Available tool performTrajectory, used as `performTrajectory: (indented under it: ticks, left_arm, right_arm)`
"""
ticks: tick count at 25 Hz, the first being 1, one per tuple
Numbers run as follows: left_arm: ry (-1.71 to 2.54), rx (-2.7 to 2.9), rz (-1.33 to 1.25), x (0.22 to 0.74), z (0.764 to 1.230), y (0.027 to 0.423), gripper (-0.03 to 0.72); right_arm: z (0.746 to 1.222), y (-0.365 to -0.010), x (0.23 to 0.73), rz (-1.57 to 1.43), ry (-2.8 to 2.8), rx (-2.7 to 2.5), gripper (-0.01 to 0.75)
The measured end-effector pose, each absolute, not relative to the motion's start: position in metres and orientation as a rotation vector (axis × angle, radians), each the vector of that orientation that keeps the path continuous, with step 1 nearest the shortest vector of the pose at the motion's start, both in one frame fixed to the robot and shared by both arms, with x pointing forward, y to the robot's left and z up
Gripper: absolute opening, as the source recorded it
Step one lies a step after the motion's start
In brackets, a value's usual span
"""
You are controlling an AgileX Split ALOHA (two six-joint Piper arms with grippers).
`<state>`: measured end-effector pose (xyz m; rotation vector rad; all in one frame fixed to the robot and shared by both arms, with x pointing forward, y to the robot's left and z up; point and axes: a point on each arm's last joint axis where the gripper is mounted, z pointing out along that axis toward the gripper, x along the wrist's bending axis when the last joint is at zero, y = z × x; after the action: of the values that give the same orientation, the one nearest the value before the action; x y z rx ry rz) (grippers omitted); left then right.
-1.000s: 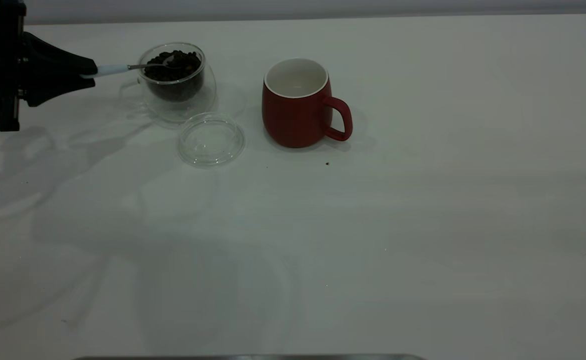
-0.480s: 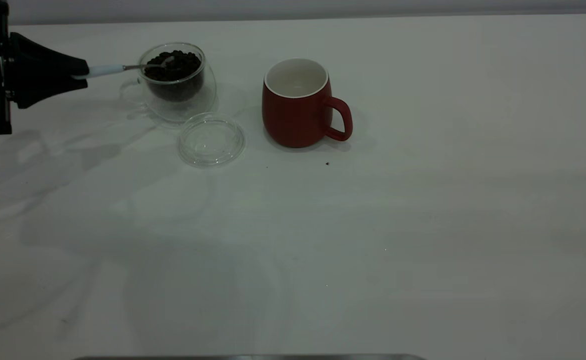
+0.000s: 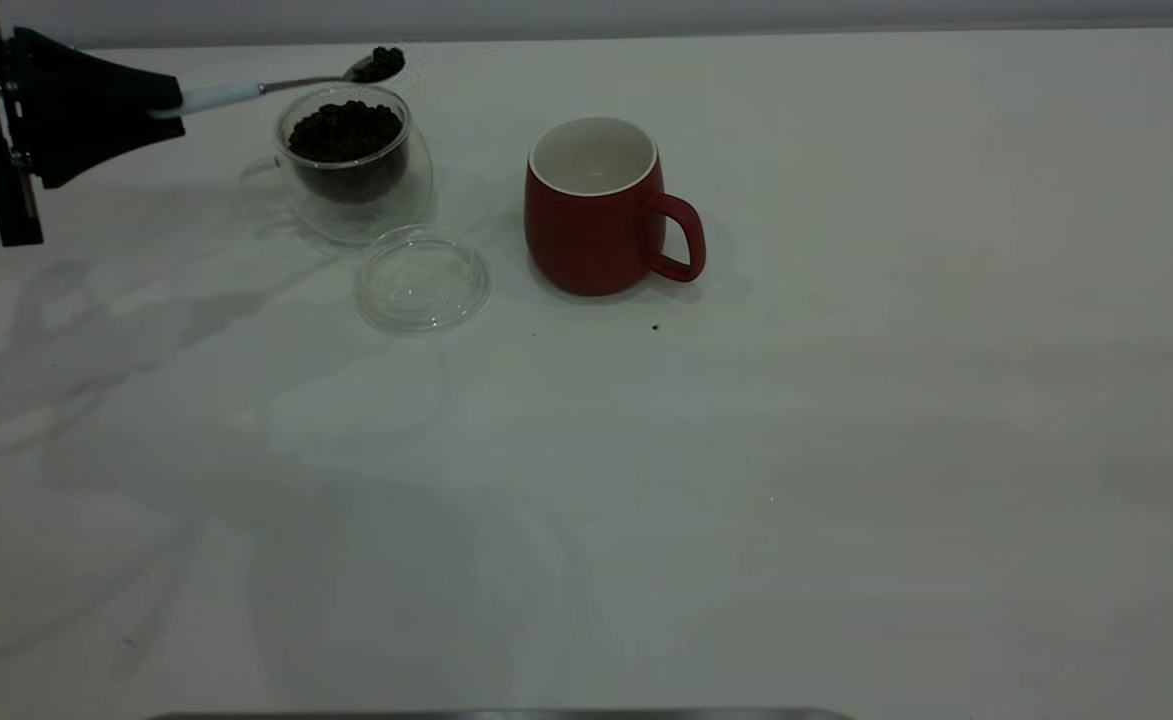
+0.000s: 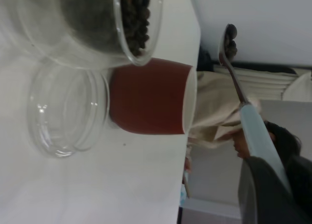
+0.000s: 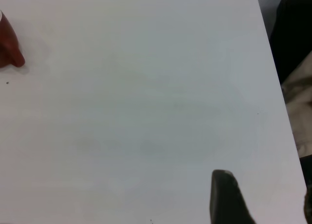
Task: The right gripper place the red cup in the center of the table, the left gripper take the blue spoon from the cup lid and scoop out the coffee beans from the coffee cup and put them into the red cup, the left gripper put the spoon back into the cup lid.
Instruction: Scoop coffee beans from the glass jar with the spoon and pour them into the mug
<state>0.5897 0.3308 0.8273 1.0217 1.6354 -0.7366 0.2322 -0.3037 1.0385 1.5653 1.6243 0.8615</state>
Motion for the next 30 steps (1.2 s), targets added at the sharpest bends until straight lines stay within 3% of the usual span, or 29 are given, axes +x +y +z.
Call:
performTrajectory:
  ticks: [16,30]
  left_arm:
    - [1.601,1.191,-0.815,0.59,0.823,0.277,0.123]
    - [1.652,1.264,-0.71,0.596,0.815,0.237,0.123]
  right_arm:
    - [1.039,-0.304,0.232,0.861,1.624,1.565,0.412]
    - [1.039,-0.304,0.232,0.861,1.624,1.565,0.412]
